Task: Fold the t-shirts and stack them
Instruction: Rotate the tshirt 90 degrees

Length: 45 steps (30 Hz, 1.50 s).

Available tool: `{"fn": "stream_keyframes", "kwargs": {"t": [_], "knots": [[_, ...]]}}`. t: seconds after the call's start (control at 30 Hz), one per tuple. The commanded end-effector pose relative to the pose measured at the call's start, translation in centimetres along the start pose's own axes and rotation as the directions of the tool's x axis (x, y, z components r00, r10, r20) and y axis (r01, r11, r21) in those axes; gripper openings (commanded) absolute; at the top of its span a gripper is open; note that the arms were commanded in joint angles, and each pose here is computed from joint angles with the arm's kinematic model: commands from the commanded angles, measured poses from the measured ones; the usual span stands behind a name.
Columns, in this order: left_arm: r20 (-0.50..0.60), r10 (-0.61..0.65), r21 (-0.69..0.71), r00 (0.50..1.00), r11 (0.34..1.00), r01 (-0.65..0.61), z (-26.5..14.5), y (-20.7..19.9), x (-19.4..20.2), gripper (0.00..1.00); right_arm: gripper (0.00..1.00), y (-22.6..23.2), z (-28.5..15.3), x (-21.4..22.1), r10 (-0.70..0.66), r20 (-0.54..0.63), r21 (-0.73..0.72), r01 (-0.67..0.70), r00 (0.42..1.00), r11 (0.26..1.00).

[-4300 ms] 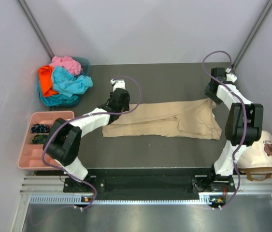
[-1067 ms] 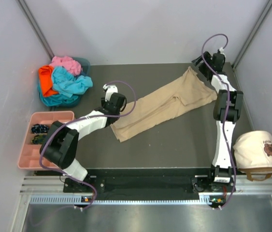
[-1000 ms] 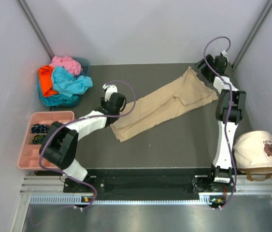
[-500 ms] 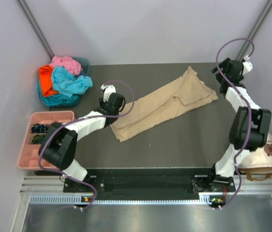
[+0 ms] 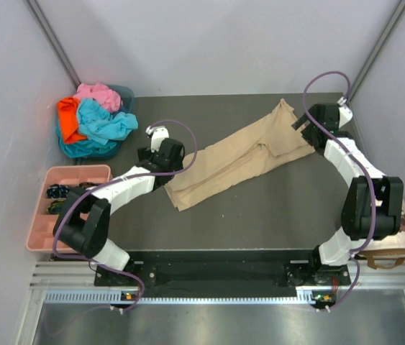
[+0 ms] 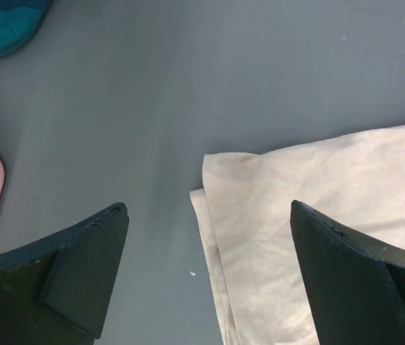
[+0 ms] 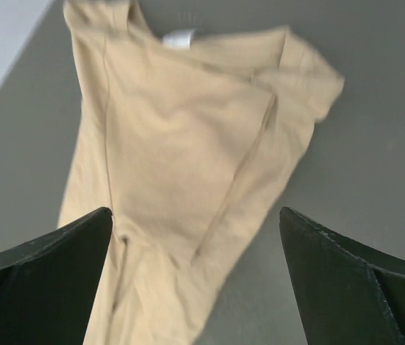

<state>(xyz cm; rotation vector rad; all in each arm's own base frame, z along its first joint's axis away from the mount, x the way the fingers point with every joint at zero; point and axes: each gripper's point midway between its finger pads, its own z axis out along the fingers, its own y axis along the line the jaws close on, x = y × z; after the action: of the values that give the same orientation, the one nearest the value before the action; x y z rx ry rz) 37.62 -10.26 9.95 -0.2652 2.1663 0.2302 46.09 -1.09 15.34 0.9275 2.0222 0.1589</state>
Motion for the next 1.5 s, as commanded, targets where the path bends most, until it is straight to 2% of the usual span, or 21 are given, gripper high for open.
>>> {"fn": "stream_keyframes", "kwargs": {"t": [0.0,0.17,0.27,0.37,0.5,0.7,0.73,0.8,0.83,0.9,1.0,1.07,1.17,1.2,1.23,1.27,1.3,1.33,1.4,1.43,1.47], "knots": [[0.059,-0.073,0.015,0.996,0.997,0.073,-1.9,0.9,-2.2,0.99,0.99,1.0,-3.9,2.1,-0.062,-0.044,-0.077,0.058,0.997,0.995],[0.104,-0.066,-0.017,0.992,0.998,0.068,-2.5,1.9,-3.6,0.99,0.99,-0.6,-5.7,3.7,-0.071,-0.064,-0.077,0.066,0.995,0.995],[0.157,-0.064,-0.104,0.985,0.991,0.081,-3.0,3.4,-5.6,0.99,0.99,-0.7,-6.7,4.2,-0.101,-0.095,-0.084,0.093,0.99,0.992],[0.16,-0.074,-0.077,0.984,0.993,0.087,-3.3,3.1,-6.2,0.99,0.99,-1.5,-7.3,4.5,-0.116,-0.092,-0.065,0.111,0.989,0.992],[0.155,-0.067,-0.061,0.986,0.995,0.077,-2.8,2.9,-5.2,0.99,0.99,-1.8,-8.1,7.0,-0.19,-0.107,-0.045,0.186,0.976,0.982],[0.161,-0.08,-0.057,0.984,0.994,0.09,-1.2,2.0,-4.2,0.99,0.99,-3.2,-7.6,10.4,-0.174,-0.151,-0.007,0.175,0.973,0.985],[0.196,-0.102,-0.043,0.975,0.993,0.113,-0.9,1.4,-5.2,0.99,0.99,-3.8,-7.5,10.5,-0.176,-0.155,0.019,0.181,0.972,0.983],[0.212,-0.066,0.028,0.975,0.998,0.061,0.3,-0.8,-5.9,0.99,0.99,-3.9,-7.6,10.2,-0.185,-0.149,0.033,0.192,0.971,0.981],[0.256,-0.083,0.103,0.963,0.993,0.058,1.1,-3.2,-7.8,0.99,0.99,-3.9,-7.7,9.7,-0.19,-0.132,0.036,0.197,0.973,0.98],[0.259,-0.024,0.248,0.966,0.968,-0.042,1.4,-7.2,-9.0,0.99,0.99,-3.6,-8.2,9.0,-0.2,-0.12,0.035,0.206,0.972,0.978],[0.27,0.05,0.457,0.962,0.872,-0.174,2.0,-14.0,-11.0,0.99,0.99,-3.8,-9.1,7.9,-0.194,-0.085,0.048,0.199,0.977,0.979],[0.31,0.108,0.536,0.945,0.801,-0.267,3.2,-18.1,-12.0,0.99,0.99,-4.2,-9.6,7.4,-0.187,-0.052,0.055,0.19,0.981,0.98],[0.336,0.142,0.679,0.931,0.648,-0.344,4.3,-24.0,-12.3,0.99,0.99,-4.8,-10.1,7.5,-0.188,-0.054,0.067,0.191,0.981,0.979],[0.376,0.105,0.728,0.921,0.582,-0.363,3.1,-26.2,-14.6,0.98,0.99,-4.9,-10.2,7.7,-0.186,-0.061,0.063,0.189,0.981,0.98],[0.34,0.134,0.766,0.931,0.535,-0.357,5.0,-27.9,-12.0,0.98,0.99,-5.0,-10.2,7.8,-0.182,-0.065,0.059,0.186,0.981,0.981],[0.331,0.137,0.795,0.934,0.493,-0.354,5.2,-29.1,-11.5,0.97,0.99,-5.3,-10.4,8.1,-0.177,-0.07,0.058,0.181,0.982,0.982],[0.362,0.097,0.811,0.927,0.457,-0.364,4.5,-30.4,-13.5,0.96,0.99,-5.3,-10.5,8.4,-0.172,-0.079,0.047,0.176,0.982,0.983],[0.317,0.114,0.857,0.941,0.391,-0.336,5.6,-31.9,-10.8,0.95,0.99,-5.5,-10.6,8.6,-0.168,-0.08,0.045,0.172,0.982,0.984],[0.329,0.073,0.883,0.942,0.33,-0.334,5.4,-33.6,-11.7,0.93,0.99,-6.0,-11.0,8.9,-0.161,-0.082,0.05,0.165,0.984,0.985],[0.287,0.078,0.904,0.955,0.306,-0.297,6.5,-34.5,-9.6,0.93,0.99,-6.2,-11.0,8.9,-0.161,-0.081,0.053,0.166,0.984,0.985],[0.282,0.063,0.913,0.957,0.288,-0.288,6.6,-35.0,-9.5,0.93,0.99,-6.4,-11.2,8.8,-0.162,-0.076,0.057,0.166,0.984,0.984]]}}
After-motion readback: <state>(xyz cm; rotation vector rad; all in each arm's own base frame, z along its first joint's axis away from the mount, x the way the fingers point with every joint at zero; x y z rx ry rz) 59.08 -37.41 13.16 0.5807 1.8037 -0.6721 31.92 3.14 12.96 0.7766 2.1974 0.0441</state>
